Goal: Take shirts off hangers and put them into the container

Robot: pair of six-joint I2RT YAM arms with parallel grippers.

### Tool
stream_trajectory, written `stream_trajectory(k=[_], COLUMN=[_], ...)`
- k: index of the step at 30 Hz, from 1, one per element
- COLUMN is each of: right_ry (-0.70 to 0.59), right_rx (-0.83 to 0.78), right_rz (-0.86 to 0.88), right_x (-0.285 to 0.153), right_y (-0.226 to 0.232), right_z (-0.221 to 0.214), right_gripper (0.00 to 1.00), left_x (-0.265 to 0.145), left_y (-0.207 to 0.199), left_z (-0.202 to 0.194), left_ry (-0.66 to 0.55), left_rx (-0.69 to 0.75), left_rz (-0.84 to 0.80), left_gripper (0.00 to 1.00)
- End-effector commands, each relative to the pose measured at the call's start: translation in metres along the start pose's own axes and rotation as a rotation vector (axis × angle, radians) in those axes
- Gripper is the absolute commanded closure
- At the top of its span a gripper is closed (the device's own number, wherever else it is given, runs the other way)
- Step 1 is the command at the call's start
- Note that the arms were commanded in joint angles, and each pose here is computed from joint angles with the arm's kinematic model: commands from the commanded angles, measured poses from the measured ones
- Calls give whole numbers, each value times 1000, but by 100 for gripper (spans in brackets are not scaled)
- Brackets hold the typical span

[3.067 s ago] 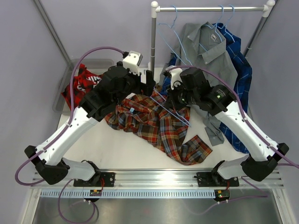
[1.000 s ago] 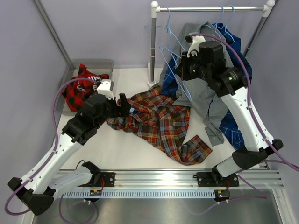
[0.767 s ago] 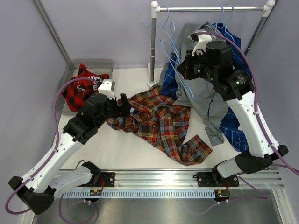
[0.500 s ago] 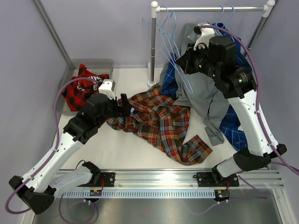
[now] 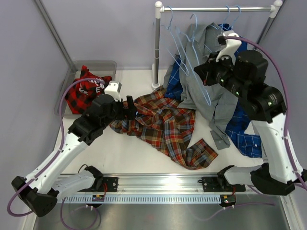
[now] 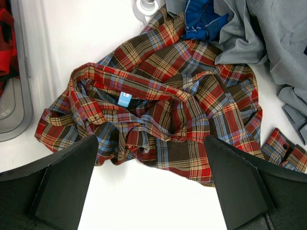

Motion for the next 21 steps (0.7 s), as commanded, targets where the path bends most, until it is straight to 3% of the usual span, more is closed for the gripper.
stream_trajectory(k=[1,7,17,21], right_ry=[-99,-61,14,-6], right_rx=[-53,-68,-29,-30], right_rz=[-133,-200,-149,-122], right_x=[-24,-21,52,73], right_y=[-12,-24,-52,-66], right_z=[15,13,8,25], right_gripper=[100,100,100,100], left_x=[-2,-1,-9,-13], left_y=[-9,-9,-6,-4], left_z=[18,18,14,13], left_ry=[-51,-48,-60,-66], left_rx=[-11,-12,-15,-15], left_rz=[-52,-52,-58,-59], left_gripper=[1,1,1,1])
Point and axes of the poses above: each gripper's point midway between its finger pads, its own x axis out along the fingers, its own y axis along the line the jaws close on, z = x × y, the point moved 10 cm from there along -x, back along the fingers, and after that the axes turned 4 degrees about -x, right-handed, at the moved point
